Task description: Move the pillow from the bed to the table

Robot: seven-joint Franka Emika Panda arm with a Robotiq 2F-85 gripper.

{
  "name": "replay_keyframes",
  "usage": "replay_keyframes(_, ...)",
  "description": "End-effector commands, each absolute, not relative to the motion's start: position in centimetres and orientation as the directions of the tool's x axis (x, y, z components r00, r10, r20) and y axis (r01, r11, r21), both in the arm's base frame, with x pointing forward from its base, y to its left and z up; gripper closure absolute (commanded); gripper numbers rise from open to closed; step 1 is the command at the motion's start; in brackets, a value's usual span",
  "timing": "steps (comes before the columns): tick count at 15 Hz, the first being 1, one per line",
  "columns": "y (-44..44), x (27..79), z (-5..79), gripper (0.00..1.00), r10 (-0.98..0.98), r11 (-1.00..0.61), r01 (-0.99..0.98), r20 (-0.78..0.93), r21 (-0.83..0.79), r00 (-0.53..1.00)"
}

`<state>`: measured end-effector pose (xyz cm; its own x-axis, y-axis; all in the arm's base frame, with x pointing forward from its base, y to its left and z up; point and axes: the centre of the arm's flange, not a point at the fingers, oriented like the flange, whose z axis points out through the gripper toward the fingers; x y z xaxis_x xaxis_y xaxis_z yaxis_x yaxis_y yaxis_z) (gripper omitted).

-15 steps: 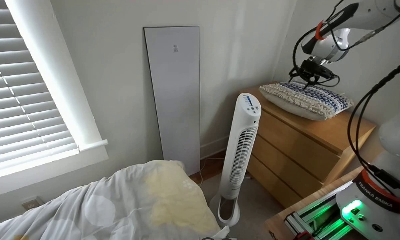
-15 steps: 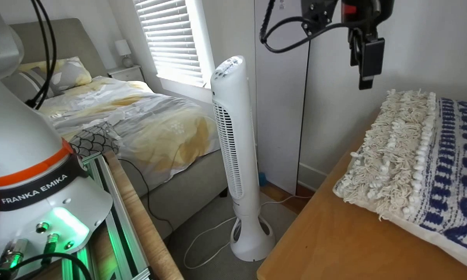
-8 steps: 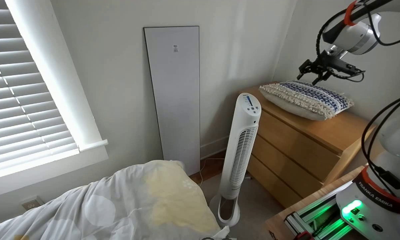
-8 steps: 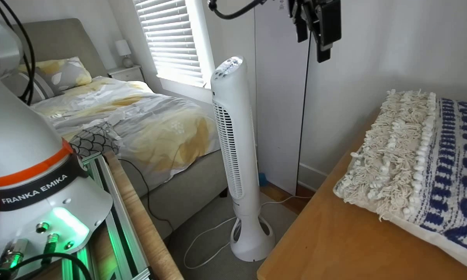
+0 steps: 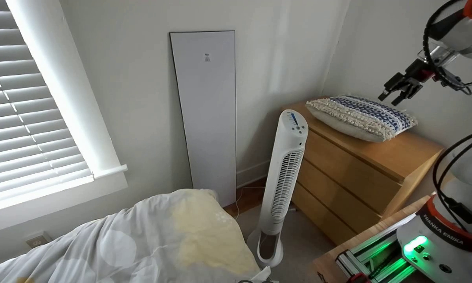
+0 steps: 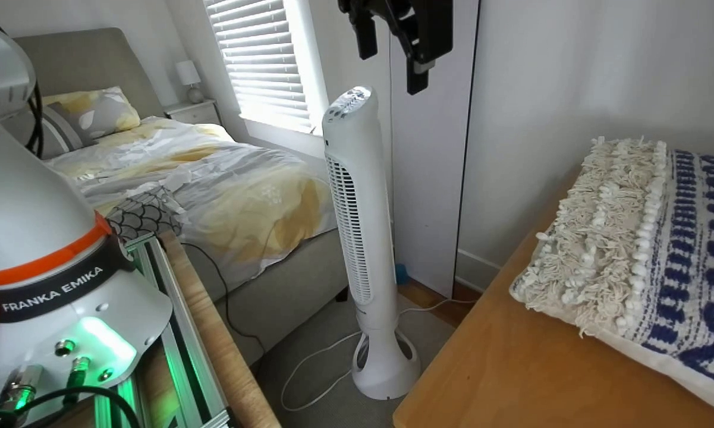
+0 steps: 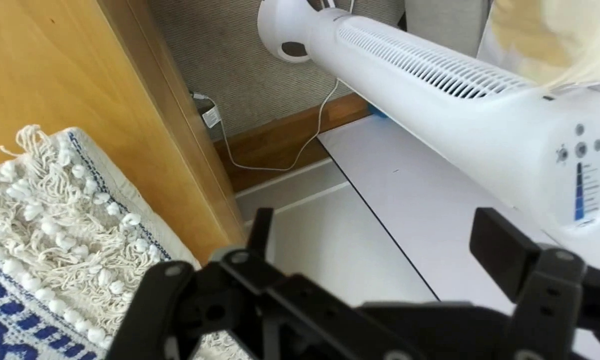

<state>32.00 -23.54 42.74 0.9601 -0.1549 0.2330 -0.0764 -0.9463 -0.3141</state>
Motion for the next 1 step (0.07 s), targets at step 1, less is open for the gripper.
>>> replay_keyframes(1,-23.61,31.72,42.86,0.00,-0.150,-0.946,-0.069,0.238,-0.316,0.960)
